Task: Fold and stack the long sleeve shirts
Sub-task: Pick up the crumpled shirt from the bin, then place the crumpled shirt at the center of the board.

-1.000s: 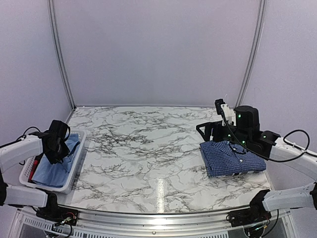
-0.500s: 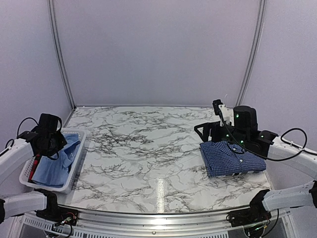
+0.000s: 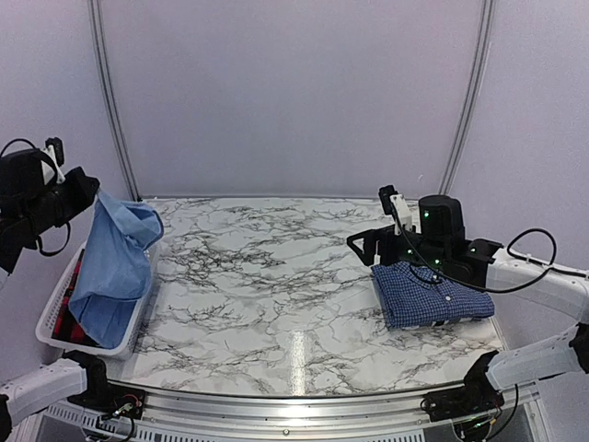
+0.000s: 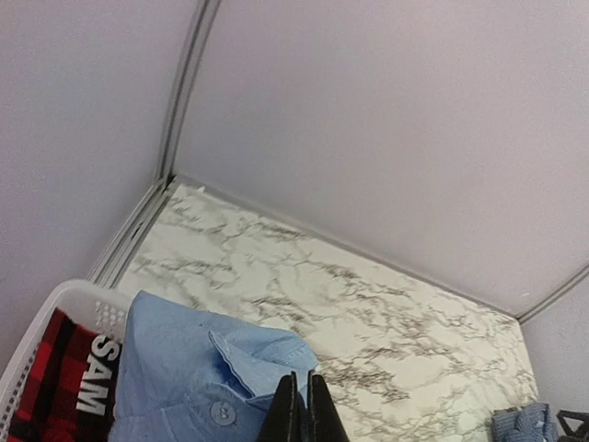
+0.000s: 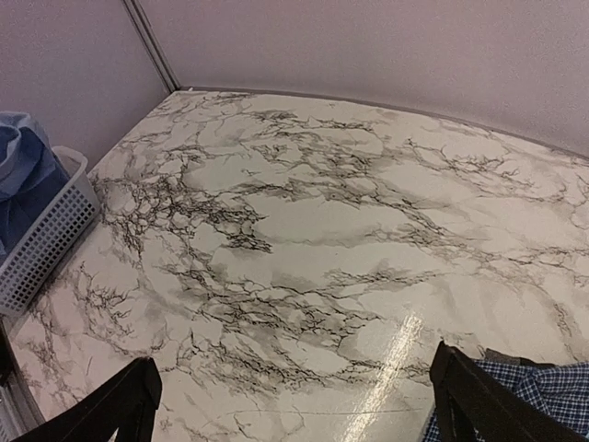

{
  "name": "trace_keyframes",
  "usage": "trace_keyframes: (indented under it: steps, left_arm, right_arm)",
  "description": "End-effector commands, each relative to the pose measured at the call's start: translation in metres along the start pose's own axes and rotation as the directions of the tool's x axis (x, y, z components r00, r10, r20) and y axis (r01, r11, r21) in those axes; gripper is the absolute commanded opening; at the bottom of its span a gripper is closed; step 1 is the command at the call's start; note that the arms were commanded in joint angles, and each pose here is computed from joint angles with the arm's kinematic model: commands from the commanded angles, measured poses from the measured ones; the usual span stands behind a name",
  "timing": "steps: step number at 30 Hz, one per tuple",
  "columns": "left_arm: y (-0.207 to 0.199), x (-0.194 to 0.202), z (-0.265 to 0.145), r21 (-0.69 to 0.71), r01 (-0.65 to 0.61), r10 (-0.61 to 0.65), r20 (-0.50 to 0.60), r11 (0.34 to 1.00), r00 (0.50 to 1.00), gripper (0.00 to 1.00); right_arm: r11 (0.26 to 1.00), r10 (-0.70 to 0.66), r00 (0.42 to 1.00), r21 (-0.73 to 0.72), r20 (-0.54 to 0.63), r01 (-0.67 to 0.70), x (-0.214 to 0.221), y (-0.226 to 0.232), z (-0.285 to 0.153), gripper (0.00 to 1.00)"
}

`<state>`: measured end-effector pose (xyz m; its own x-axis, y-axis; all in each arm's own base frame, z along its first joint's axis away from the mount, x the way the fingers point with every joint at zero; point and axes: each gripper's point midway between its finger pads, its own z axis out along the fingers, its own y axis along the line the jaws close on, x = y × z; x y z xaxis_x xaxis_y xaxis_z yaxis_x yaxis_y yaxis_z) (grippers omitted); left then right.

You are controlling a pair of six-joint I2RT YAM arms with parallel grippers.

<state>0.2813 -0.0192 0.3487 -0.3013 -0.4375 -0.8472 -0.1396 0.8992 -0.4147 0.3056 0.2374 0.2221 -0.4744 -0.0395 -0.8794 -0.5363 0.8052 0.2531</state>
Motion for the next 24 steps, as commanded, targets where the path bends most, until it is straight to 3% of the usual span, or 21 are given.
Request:
trace_keyframes:
  steps: [1, 10, 18, 24]
  left_arm:
    - [-0.072, -0.053, -0.046, 0.308, -0.096, 0.068, 0.102, 0.947, 0.992, 0.00]
    - [-0.174, -0.113, -0.100, 0.648, -0.153, 0.044, 0.182, 0.746, 0.982, 0.00]
    - [-0.294, -0.082, -0.122, 0.805, -0.227, 0.139, 0.180, 0.548, 0.974, 0.00]
    - [-0.376, -0.073, -0.179, 0.890, -0.282, 0.146, 0.245, 0.358, 0.958, 0.00]
  right_arm:
    - [0.997, -0.036, 0.994, -0.059, 0.108, 0.043, -0.038, 0.022, 0.000, 0.98]
    - [0.997, -0.041, 0.987, -0.053, 0.157, 0.050, -0.056, 0.025, 0.002, 0.99]
    - [0.998, -0.030, 0.981, -0.057, 0.190, 0.041, -0.068, 0.027, -0.002, 0.99]
    - [0.998, -0.036, 0.978, -0.050, 0.207, 0.047, -0.076, 0.028, -0.009, 0.99]
